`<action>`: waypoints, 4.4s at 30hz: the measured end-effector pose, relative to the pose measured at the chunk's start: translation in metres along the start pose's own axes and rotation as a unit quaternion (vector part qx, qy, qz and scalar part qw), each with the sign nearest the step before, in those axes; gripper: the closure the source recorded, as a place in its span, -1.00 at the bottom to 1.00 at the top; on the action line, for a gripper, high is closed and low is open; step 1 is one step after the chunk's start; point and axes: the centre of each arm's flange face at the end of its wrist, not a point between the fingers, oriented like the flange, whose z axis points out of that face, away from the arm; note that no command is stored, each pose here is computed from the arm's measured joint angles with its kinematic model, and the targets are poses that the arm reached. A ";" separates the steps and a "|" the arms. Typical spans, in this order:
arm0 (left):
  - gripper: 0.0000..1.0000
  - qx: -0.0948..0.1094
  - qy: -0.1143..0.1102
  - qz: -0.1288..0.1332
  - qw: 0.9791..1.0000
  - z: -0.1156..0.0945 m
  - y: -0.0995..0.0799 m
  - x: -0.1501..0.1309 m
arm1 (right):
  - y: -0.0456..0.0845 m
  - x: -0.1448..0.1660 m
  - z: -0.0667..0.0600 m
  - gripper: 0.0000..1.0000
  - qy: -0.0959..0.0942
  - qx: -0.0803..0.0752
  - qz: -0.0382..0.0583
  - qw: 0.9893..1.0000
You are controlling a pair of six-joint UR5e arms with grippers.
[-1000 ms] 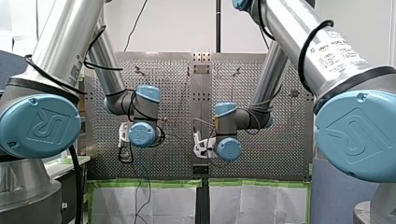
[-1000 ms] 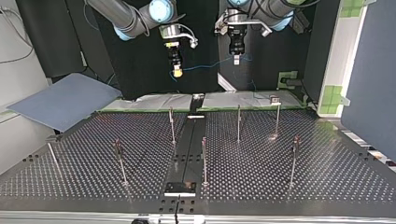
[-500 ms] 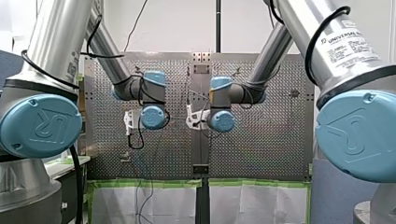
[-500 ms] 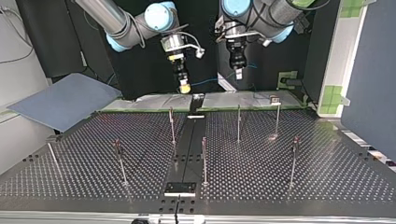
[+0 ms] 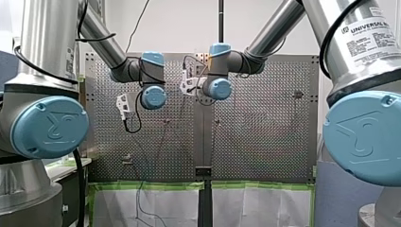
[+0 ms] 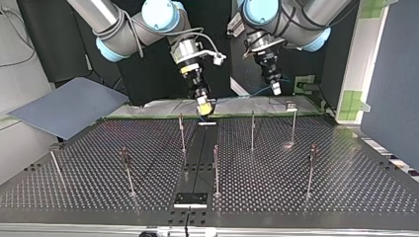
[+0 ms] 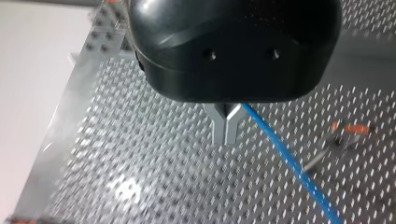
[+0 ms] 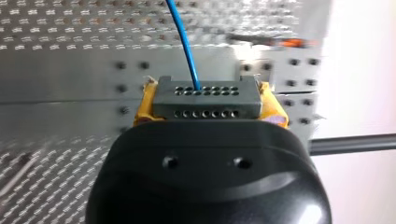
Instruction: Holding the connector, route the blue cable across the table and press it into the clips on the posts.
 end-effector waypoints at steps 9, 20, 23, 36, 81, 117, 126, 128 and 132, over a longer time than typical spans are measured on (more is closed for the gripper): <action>1.00 -0.020 -0.006 -0.002 1.000 0.018 0.021 -0.034 | -0.015 0.029 0.013 1.00 0.003 0.020 0.008 1.000; 1.00 -0.001 -0.029 -0.027 0.999 0.035 0.023 -0.092 | -0.040 0.027 0.029 1.00 -0.023 0.044 0.007 0.999; 1.00 0.008 -0.034 -0.026 0.999 0.037 0.021 -0.103 | -0.051 0.024 0.032 1.00 -0.033 0.052 0.009 0.998; 1.00 -0.009 -0.037 -0.010 0.999 0.057 0.035 -0.110 | -0.068 0.054 0.047 1.00 -0.042 0.063 0.024 0.997; 1.00 0.020 -0.076 -0.015 0.997 0.145 0.056 -0.148 | -0.083 0.060 0.099 1.00 -0.095 0.084 0.038 0.991; 1.00 0.047 -0.083 -0.043 0.995 0.184 0.076 -0.150 | -0.095 0.104 0.111 1.00 -0.067 0.084 0.046 0.993; 1.00 0.058 -0.076 -0.053 0.994 0.202 0.076 -0.137 | -0.089 0.098 0.114 1.00 -0.071 0.079 0.046 0.993; 1.00 0.057 -0.075 -0.053 0.994 0.204 0.077 -0.136 | -0.088 0.097 0.114 1.00 -0.071 0.078 0.046 0.993; 1.00 0.057 -0.075 -0.055 0.994 0.207 0.078 -0.134 | -0.087 0.096 0.115 1.00 -0.072 0.077 0.046 0.993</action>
